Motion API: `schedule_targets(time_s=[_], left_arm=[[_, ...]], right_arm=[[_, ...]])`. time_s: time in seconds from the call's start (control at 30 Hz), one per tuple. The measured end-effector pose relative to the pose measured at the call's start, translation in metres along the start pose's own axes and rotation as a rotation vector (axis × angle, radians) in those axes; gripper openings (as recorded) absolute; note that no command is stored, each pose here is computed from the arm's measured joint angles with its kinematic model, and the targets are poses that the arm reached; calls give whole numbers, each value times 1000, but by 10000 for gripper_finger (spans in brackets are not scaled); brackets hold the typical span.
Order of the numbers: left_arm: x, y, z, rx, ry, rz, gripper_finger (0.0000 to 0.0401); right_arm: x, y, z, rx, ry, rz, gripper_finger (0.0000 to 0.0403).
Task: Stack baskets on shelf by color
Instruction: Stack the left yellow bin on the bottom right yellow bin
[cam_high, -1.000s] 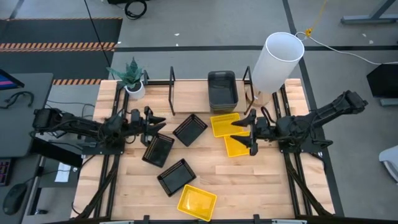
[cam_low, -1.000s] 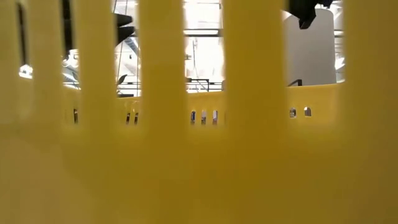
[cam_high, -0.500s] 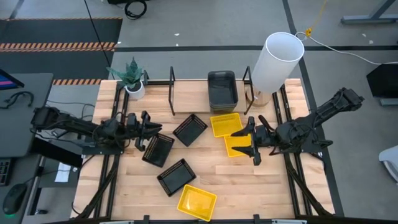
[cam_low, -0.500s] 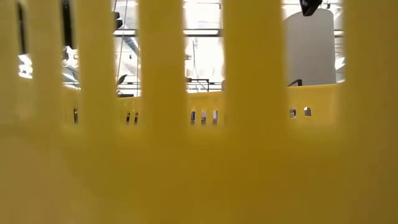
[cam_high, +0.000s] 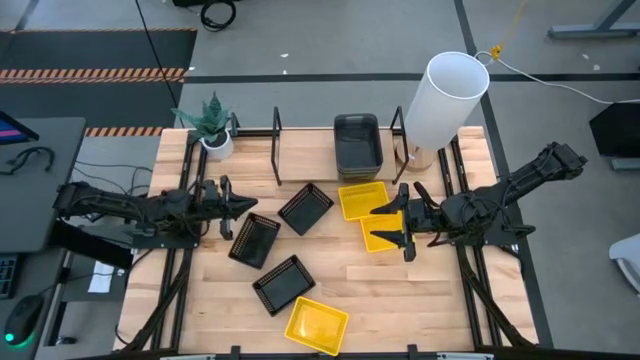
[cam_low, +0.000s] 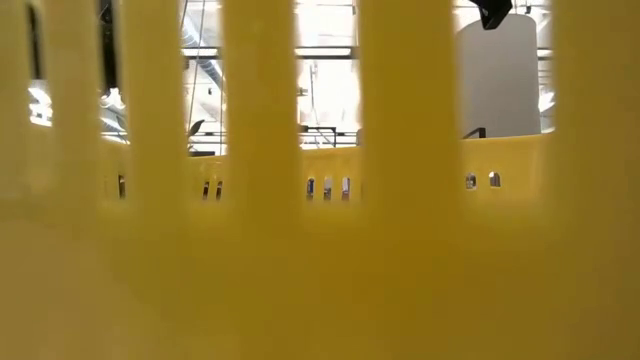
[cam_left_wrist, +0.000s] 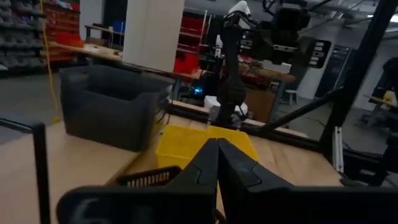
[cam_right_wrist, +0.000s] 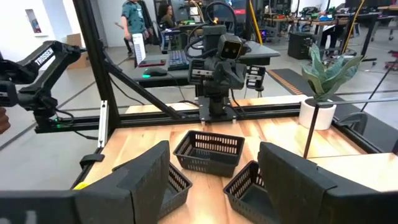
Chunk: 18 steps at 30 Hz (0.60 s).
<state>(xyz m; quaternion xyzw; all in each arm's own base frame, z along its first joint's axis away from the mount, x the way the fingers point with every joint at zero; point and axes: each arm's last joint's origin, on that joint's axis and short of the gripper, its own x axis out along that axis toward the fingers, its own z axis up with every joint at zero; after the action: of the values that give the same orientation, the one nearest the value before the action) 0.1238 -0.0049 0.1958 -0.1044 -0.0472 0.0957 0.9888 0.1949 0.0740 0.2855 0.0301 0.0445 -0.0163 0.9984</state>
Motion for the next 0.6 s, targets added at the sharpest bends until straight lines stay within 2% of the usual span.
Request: schedule_targets(time_s=[0.23,0.33,0.6], left_arm=[[-1,1,-5,62,-17,-3,4],[-4,5,-16,79,-30,-4,6],[-4,4,-16,100,-26,-28,9]], right_arm=[[3,-8,1,-16,-2,-36,249],[6,-12,1,-13,1,-3,249],[25,-21,-7,-28,23,-2,249]])
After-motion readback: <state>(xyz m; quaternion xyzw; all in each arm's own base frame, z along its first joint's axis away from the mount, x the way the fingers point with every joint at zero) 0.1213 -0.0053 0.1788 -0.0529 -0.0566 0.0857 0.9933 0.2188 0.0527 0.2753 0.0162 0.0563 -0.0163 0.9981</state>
